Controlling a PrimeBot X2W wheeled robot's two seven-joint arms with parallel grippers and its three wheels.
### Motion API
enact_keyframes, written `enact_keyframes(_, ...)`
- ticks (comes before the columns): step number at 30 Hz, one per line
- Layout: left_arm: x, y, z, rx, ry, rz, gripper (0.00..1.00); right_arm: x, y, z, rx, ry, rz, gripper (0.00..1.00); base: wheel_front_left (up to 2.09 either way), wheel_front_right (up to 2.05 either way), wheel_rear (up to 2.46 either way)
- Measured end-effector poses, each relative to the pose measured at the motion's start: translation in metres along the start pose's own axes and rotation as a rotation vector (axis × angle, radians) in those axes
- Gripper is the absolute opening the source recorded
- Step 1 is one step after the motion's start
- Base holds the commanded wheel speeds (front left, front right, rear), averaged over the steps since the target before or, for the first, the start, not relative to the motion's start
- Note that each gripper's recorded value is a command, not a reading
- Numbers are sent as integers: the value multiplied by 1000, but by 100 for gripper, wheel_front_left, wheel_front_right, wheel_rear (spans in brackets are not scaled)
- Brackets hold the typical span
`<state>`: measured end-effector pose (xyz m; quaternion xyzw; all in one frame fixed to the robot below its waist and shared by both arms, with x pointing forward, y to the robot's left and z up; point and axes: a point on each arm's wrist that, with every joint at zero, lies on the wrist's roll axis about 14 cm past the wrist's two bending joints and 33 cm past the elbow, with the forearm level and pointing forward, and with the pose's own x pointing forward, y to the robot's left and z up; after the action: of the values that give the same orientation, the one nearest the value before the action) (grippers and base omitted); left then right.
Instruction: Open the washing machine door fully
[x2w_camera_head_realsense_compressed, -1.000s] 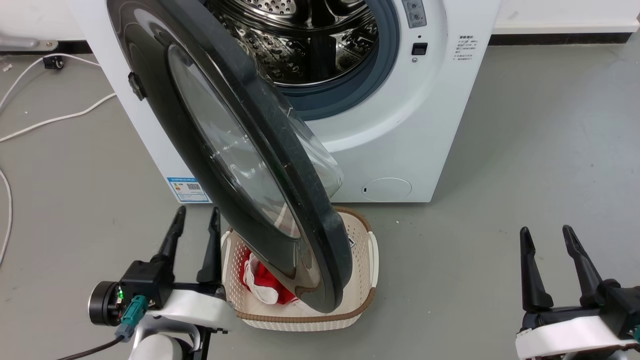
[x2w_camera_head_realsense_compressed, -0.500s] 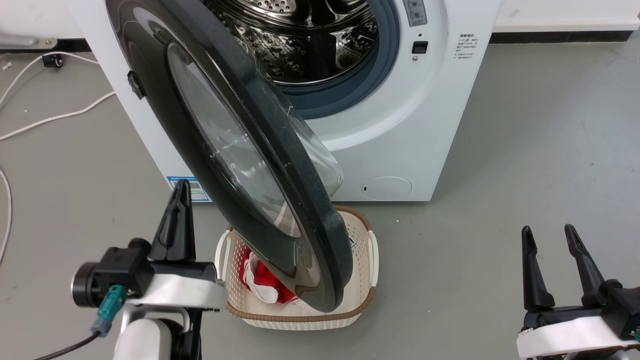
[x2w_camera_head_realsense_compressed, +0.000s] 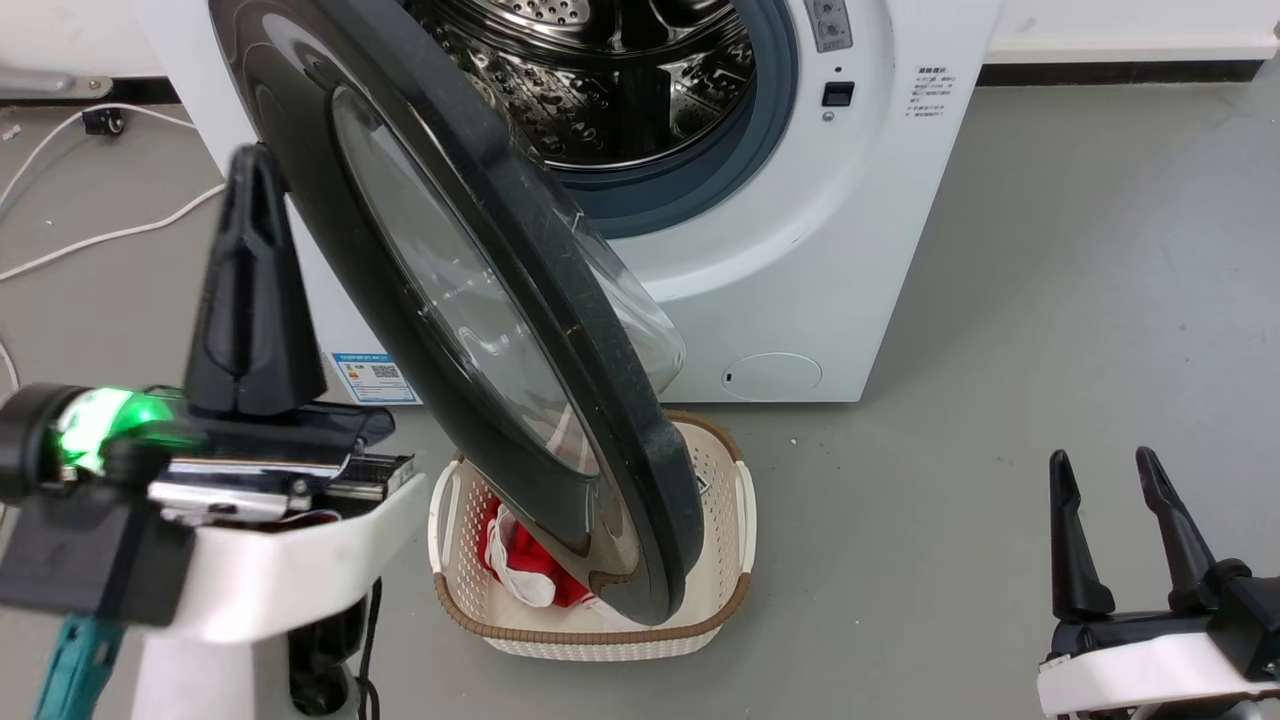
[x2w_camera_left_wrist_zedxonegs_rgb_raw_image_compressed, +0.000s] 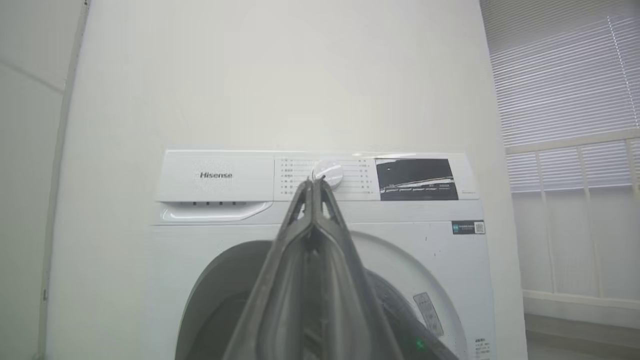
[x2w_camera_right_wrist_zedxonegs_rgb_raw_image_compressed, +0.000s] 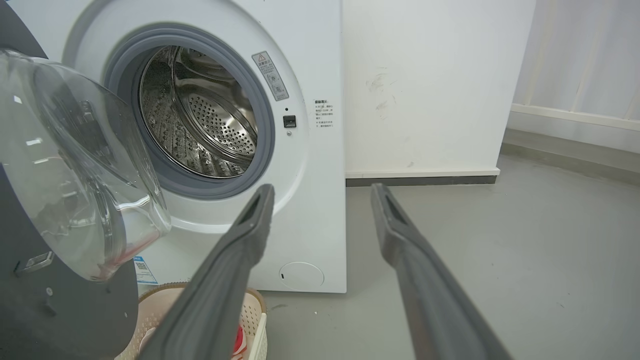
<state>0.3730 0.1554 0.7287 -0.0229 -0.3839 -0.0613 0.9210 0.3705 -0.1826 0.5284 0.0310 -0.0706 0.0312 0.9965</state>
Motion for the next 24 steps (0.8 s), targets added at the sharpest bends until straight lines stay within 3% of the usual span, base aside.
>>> enact_keyframes(5, 11, -16, 52, 0, -170, -48, 0, -1, -1, 0, -1, -1, -4, 100, 0, 0, 0)
enact_keyframes(11, 7, -61, 84, -86, -265, -185, 0, -2, -2, 2, -2, -5, -5, 100, 0, 0, 0)
enact_keyframes(19, -33, -141, 42, -249, -25, -437, 0, -3, 0, 3, -1, -1, 0, 100, 0, 0, 0)
enact_keyframes(24, -70, -170, 6, -324, 194, -527, 0, -3, 0, 1, 0, 6, 1, 100, 0, 0, 0)
